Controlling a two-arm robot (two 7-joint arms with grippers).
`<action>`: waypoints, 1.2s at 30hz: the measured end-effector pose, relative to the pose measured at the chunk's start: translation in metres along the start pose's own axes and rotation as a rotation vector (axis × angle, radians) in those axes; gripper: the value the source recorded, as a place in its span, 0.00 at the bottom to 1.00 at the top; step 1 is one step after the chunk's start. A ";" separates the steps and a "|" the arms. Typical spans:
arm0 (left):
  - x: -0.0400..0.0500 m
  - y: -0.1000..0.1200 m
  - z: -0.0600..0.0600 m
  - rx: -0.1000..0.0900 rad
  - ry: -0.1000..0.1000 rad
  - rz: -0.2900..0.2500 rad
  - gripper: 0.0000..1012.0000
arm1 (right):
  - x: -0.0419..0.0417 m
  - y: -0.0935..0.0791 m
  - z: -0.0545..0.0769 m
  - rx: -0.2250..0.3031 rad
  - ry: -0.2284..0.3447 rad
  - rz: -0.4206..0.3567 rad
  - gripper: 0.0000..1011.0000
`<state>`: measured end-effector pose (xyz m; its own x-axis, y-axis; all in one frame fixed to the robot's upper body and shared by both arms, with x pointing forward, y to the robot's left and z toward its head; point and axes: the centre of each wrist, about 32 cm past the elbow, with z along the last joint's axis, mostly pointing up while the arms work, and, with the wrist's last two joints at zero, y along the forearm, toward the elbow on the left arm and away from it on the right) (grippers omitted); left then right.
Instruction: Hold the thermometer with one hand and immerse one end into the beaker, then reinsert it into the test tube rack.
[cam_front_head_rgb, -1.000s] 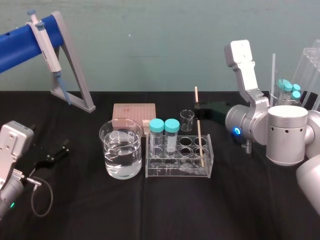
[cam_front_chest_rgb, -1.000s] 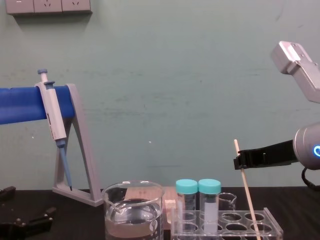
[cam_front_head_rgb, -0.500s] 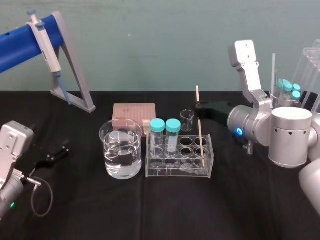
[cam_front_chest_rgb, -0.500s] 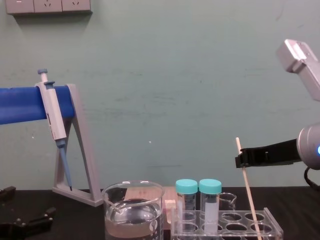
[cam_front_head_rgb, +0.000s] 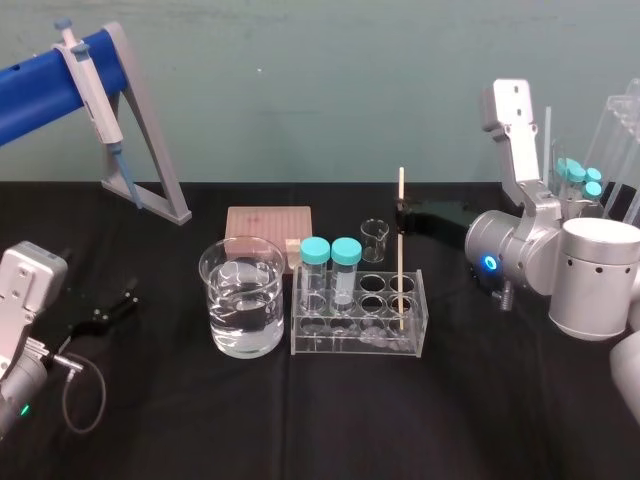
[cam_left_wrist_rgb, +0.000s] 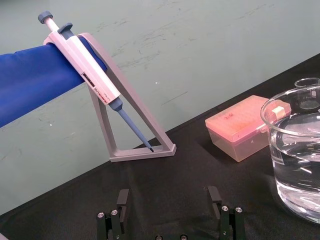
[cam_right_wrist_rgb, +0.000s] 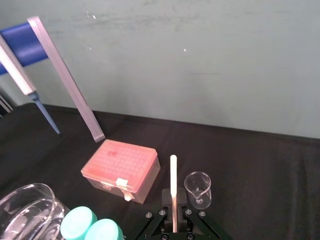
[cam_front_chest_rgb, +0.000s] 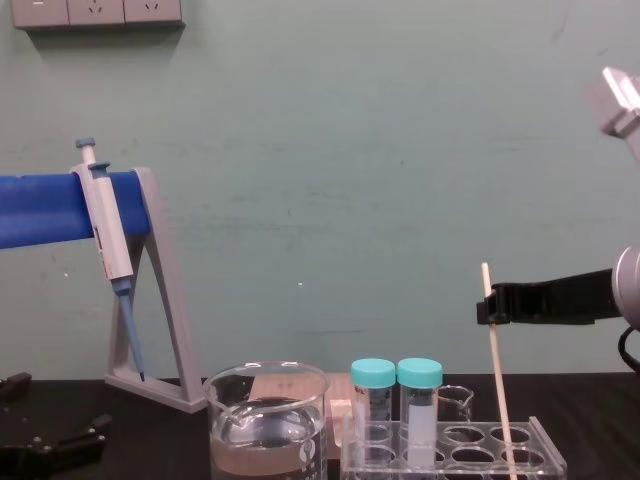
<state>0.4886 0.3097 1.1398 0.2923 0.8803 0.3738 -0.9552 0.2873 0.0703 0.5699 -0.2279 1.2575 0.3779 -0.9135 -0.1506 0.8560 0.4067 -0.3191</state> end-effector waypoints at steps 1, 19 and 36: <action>0.0000 0.000 0.000 0.000 0.000 0.000 0.99 | 0.0004 -0.002 0.000 0.011 0.001 0.005 0.05; 0.0000 0.000 0.000 0.000 0.000 0.000 0.99 | 0.0053 -0.023 -0.009 0.220 -0.096 0.022 0.05; 0.0000 0.000 0.000 0.000 0.000 0.000 0.99 | 0.0111 -0.045 0.013 0.384 -0.126 0.139 0.05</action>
<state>0.4886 0.3097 1.1398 0.2923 0.8803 0.3737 -0.9552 0.2873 0.0703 0.5406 -0.2563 1.2824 0.5183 -0.8540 -0.0448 0.8544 0.5147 0.0716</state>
